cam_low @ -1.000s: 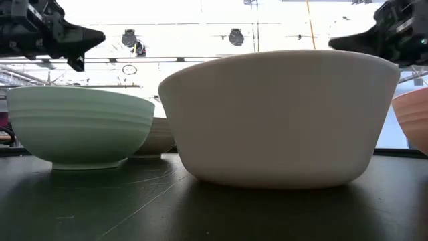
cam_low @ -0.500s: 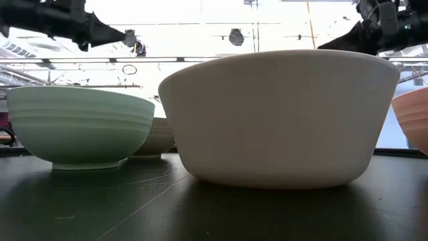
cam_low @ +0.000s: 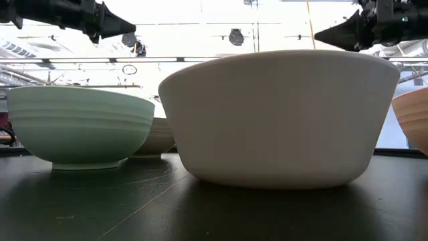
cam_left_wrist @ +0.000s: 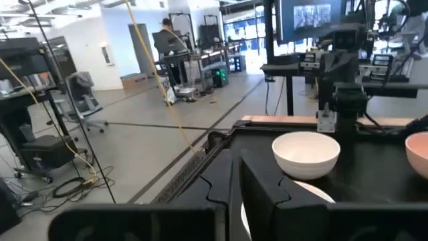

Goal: Nest bowls inside each other
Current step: Stack the top right white bowl on the top left white bowl

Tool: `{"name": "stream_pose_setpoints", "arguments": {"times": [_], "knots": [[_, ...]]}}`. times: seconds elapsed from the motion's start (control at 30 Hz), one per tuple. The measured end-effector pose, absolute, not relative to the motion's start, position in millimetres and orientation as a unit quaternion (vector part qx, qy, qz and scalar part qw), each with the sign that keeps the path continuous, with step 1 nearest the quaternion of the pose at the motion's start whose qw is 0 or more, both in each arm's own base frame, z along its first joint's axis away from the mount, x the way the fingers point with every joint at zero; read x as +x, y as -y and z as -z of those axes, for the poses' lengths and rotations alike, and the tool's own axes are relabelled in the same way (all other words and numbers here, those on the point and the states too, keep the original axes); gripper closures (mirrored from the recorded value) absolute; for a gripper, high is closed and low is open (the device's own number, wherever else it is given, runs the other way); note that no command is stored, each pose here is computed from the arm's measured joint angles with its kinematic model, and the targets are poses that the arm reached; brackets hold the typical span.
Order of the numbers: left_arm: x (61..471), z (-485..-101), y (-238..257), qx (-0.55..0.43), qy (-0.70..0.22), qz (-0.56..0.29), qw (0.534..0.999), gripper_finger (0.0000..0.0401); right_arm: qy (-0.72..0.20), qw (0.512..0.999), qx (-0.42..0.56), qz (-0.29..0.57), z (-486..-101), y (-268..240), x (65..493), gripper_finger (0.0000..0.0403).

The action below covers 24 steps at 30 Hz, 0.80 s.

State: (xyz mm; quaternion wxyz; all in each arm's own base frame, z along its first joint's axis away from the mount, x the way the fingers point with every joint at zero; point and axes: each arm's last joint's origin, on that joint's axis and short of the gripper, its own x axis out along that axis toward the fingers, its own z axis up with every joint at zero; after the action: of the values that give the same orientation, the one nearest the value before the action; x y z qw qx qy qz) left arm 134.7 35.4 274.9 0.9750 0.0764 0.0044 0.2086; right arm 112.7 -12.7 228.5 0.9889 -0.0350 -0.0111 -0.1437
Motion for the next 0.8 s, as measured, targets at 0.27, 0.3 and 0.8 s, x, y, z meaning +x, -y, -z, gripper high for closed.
{"name": "stream_pose_setpoints", "arguments": {"times": [0.27, 0.3, 0.8], "knots": [[126.2, -276.9, -35.8, 0.075, -0.002, -0.246, 0.966, 0.0370, 0.031, 0.988, -0.039, 0.144, -232.5, 12.7, 112.5, 0.0403], [125.5, -276.9, -35.8, 0.077, -0.003, -0.248, 0.966, 0.0370, 0.031, 0.988, -0.037, 0.144, -232.5, 12.7, 112.5, 0.0403], [124.8, -268.2, -35.0, 0.065, -0.044, -0.235, 0.969, 0.0282, 0.018, 0.992, 0.000, 0.128, -229.0, 11.8, 113.0, 0.0305]]}}
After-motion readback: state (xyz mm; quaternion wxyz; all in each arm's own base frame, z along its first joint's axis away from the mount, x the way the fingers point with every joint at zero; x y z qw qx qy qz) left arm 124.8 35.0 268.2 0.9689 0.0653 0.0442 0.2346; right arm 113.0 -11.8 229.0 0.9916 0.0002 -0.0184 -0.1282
